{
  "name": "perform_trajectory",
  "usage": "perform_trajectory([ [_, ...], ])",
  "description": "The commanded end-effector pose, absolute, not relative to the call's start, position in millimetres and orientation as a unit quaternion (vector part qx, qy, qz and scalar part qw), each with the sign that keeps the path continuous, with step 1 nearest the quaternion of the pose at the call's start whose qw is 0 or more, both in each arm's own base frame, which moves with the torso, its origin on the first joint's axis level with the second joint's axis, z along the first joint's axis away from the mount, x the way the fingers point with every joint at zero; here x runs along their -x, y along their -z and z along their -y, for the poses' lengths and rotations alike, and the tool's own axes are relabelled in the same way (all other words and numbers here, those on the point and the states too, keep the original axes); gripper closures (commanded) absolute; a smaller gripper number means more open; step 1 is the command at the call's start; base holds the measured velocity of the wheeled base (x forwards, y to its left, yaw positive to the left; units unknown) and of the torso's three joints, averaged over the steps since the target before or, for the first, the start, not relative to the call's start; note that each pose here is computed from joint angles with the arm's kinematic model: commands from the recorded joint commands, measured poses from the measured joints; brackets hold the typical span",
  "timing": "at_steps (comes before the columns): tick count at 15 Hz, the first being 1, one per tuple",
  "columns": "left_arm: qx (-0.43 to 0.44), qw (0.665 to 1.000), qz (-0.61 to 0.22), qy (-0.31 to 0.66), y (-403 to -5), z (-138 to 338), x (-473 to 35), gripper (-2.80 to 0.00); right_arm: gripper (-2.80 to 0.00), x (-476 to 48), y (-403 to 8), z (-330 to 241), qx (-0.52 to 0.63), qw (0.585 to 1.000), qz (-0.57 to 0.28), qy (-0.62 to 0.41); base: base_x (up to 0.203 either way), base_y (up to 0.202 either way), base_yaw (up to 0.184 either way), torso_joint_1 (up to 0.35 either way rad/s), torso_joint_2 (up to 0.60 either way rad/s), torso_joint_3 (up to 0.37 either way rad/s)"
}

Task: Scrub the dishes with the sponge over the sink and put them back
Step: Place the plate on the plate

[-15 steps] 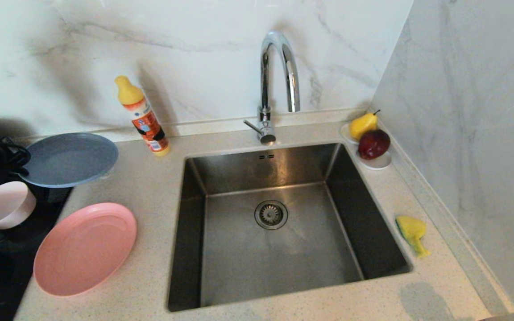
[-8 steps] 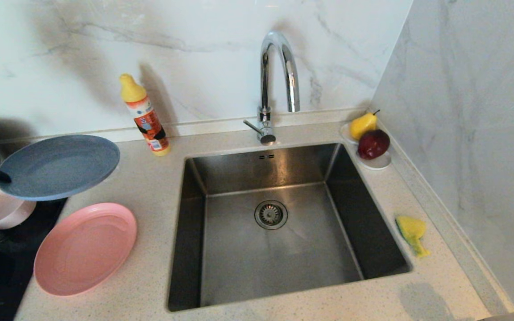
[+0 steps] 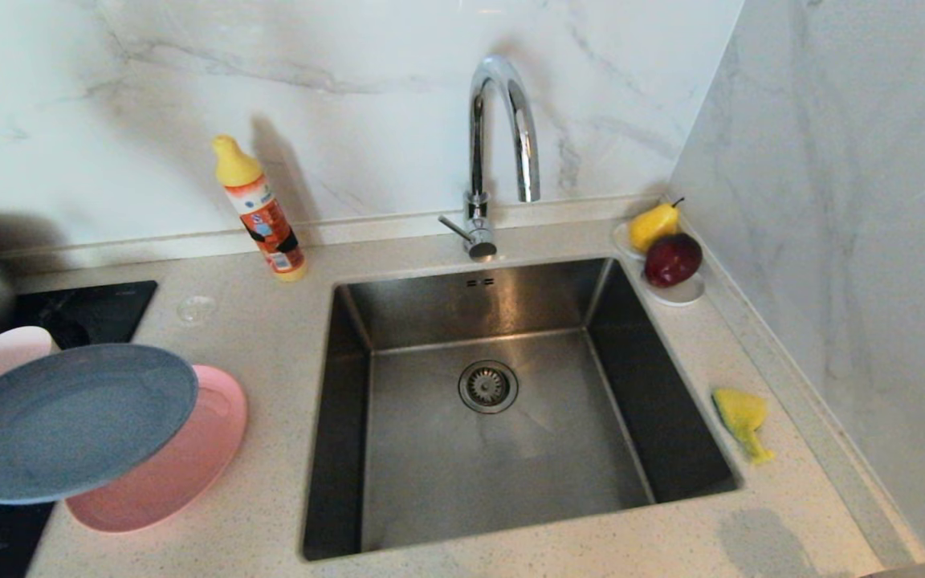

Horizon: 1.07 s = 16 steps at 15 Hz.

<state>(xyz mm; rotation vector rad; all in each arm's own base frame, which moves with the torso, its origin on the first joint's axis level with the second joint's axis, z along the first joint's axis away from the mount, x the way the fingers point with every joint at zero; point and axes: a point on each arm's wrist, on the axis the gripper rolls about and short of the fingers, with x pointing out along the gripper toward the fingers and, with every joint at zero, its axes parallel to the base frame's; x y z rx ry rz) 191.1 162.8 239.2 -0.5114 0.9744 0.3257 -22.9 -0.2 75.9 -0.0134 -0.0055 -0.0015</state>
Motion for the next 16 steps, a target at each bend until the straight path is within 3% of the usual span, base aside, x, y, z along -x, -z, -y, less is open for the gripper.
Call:
perform_trajectory([
  [1, 0.246, 0.83, -0.477, -0.149, -224, -156, -177, 0.0, 0.0, 23, -76, 0, 0.007, 1.0, 0.004, 0.001, 0.0, 0.0, 0.0, 0.0, 0.0, 0.0],
  [8, 0.248, 0.828, -0.482, -0.145, -182, -163, -184, 0.0, 0.0, 23, -76, 0, 0.007, 1.0, 0.004, 0.001, 0.0, 0.0, 0.0, 0.0, 0.0, 0.0],
  [16, 0.265, 0.857, -0.432, -0.096, -146, -179, -190, 0.0, 0.0, 23, -76, 0, 0.007, 1.0, 0.004, 0.001, 0.0, 0.0, 0.0, 0.0, 0.0, 0.0],
])
